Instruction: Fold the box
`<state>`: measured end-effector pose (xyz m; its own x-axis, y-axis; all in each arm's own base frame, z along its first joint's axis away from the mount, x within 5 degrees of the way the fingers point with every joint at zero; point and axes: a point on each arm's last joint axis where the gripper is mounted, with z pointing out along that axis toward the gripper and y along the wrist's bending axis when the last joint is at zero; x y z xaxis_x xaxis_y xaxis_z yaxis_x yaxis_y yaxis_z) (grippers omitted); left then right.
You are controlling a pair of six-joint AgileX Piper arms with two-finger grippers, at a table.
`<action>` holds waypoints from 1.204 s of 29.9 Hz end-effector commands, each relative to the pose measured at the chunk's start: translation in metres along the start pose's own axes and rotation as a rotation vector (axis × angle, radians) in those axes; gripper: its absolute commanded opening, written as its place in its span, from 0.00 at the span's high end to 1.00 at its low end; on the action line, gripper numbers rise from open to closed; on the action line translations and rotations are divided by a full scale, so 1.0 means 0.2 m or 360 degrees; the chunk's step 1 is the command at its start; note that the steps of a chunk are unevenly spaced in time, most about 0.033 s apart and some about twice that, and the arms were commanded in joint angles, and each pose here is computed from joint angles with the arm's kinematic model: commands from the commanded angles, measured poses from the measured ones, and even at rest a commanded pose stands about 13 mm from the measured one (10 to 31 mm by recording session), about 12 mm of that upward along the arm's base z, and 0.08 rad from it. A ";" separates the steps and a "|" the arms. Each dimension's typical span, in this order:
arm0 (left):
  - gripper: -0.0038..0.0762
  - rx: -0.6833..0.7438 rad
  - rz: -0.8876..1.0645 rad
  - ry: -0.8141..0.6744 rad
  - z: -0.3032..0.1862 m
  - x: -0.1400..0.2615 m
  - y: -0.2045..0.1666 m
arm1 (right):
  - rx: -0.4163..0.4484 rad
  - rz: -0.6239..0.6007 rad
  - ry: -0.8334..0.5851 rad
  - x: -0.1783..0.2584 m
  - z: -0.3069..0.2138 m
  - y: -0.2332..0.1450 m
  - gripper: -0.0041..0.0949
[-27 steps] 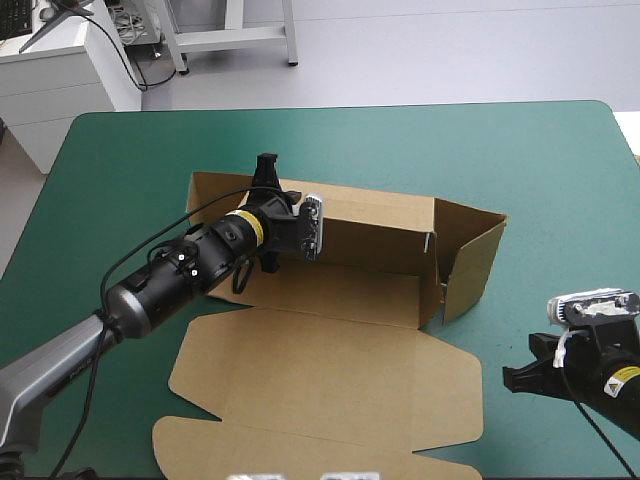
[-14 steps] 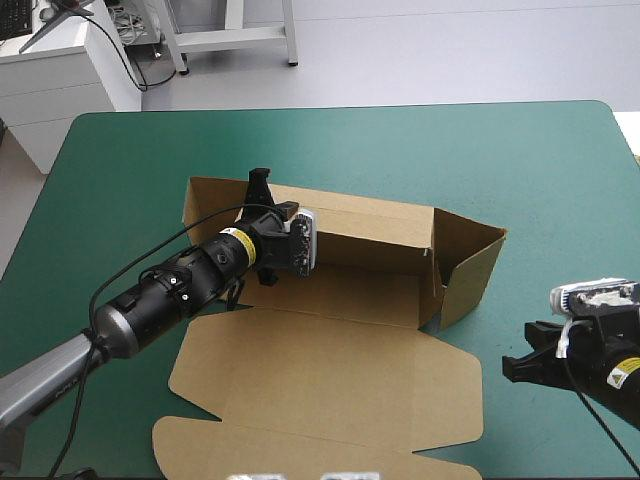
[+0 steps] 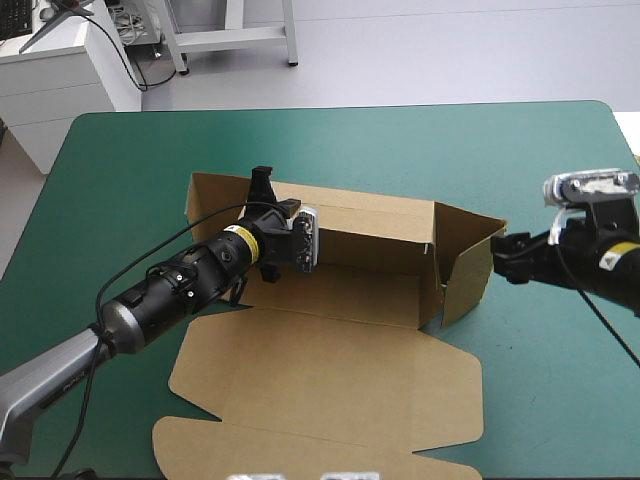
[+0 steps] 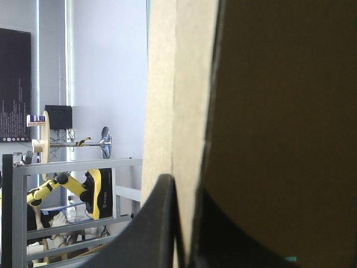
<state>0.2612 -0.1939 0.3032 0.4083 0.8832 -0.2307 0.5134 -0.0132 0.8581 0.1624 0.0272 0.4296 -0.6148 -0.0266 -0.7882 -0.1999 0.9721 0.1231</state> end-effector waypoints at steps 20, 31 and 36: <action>0.96 0.0079 -0.0163 0.0046 0.01 0.00 -0.04 | -0.0009 0.0106 0.0201 -0.60 0.68 -0.14 0.18; 0.96 0.0081 -0.0156 0.0051 0.01 0.00 -0.04 | 0.0003 0.0141 0.0579 -0.49 0.90 -0.18 0.19; 0.96 0.0085 -0.0156 0.0057 0.01 0.00 -0.04 | 0.0016 0.0178 0.0673 -0.40 0.91 -0.19 0.19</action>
<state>0.2617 -0.1940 0.3032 0.3911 0.8828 -0.2600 0.5251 0.0179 0.8508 0.3757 0.0397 0.3593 -0.9073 -0.0249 -0.4197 -0.1123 0.9763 0.1849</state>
